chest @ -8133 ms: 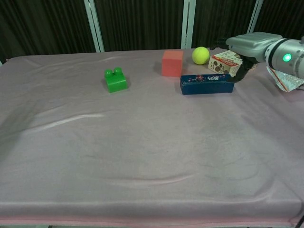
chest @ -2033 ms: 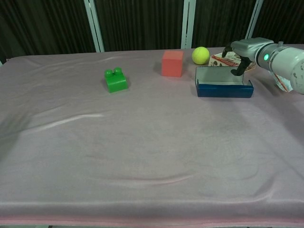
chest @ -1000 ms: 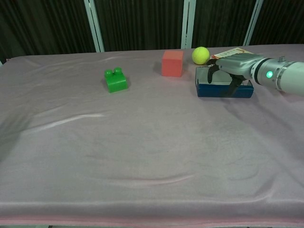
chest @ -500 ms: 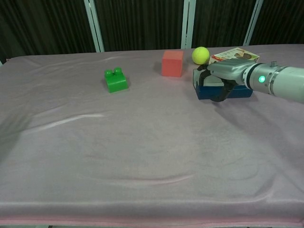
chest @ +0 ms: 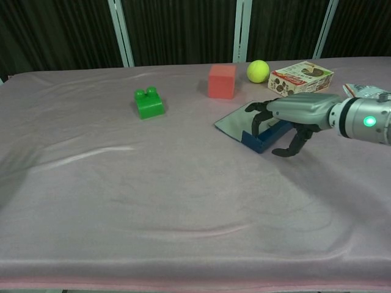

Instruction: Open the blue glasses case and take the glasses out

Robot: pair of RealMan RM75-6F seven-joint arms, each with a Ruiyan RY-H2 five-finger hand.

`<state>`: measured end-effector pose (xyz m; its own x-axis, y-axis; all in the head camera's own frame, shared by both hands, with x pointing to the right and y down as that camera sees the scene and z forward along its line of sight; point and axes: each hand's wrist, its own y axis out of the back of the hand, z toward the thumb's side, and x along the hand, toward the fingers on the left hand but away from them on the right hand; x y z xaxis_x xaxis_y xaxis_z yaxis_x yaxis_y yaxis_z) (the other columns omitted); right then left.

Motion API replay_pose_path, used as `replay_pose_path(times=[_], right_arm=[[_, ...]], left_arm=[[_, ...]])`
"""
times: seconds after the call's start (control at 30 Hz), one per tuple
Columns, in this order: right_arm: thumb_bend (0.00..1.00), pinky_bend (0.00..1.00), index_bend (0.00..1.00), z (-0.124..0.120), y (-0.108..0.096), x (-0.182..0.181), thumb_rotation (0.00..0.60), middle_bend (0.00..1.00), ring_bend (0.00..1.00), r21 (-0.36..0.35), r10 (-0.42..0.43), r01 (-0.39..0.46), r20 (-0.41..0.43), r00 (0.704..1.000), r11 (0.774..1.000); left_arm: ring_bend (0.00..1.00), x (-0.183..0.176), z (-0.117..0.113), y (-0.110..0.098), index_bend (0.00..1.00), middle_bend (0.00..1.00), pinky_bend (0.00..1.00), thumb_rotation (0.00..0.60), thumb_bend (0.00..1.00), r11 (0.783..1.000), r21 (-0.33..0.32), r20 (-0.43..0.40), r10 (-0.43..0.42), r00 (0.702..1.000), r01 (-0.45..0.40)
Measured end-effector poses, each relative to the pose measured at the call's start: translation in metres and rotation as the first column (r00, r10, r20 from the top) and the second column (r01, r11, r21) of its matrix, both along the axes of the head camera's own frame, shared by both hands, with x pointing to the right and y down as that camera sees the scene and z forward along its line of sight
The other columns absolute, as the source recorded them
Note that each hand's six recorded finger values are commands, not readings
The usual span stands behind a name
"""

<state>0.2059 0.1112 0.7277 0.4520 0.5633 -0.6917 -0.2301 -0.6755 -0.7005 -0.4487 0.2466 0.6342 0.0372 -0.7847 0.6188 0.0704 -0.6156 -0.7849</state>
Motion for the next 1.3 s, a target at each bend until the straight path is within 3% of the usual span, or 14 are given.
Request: replay_pose_path(times=[0.27,0.67,0.93,1.3], right_arm=[[0.49,0.00,0.46,-0.022,0.040,0.031,0.600,0.07,0.04,-0.019,-0.095,0.094,-0.027,0.995,0.995],[0.50,0.00,0.46,-0.038,0.062,0.076,0.600,0.07,0.04,-0.014,-0.100,0.100,-0.058,0.993,0.995],[0.50,0.00,0.45,-0.035,0.062,0.113,0.600,0.07,0.04,-0.016,-0.055,0.054,-0.105,0.993,0.998],[0.50,0.00,0.43,-0.016,0.039,0.142,0.600,0.07,0.04,0.022,0.009,-0.005,-0.176,0.984,1.000]], left_arm=[[0.00,0.002,0.002,0.002,0.00,0.00,0.03,0.600,0.42,1.000,-0.009,0.003,0.007,1.000,-0.007],[0.00,0.003,0.002,0.002,0.00,0.00,0.03,0.600,0.42,1.000,-0.007,0.006,0.009,1.000,-0.009],[0.00,0.003,0.004,0.002,0.00,0.00,0.03,0.600,0.42,1.000,-0.007,0.010,0.006,1.000,-0.006],[0.00,0.005,0.010,0.002,0.00,0.00,0.04,0.600,0.42,1.000,-0.021,0.019,0.005,1.000,-0.005]])
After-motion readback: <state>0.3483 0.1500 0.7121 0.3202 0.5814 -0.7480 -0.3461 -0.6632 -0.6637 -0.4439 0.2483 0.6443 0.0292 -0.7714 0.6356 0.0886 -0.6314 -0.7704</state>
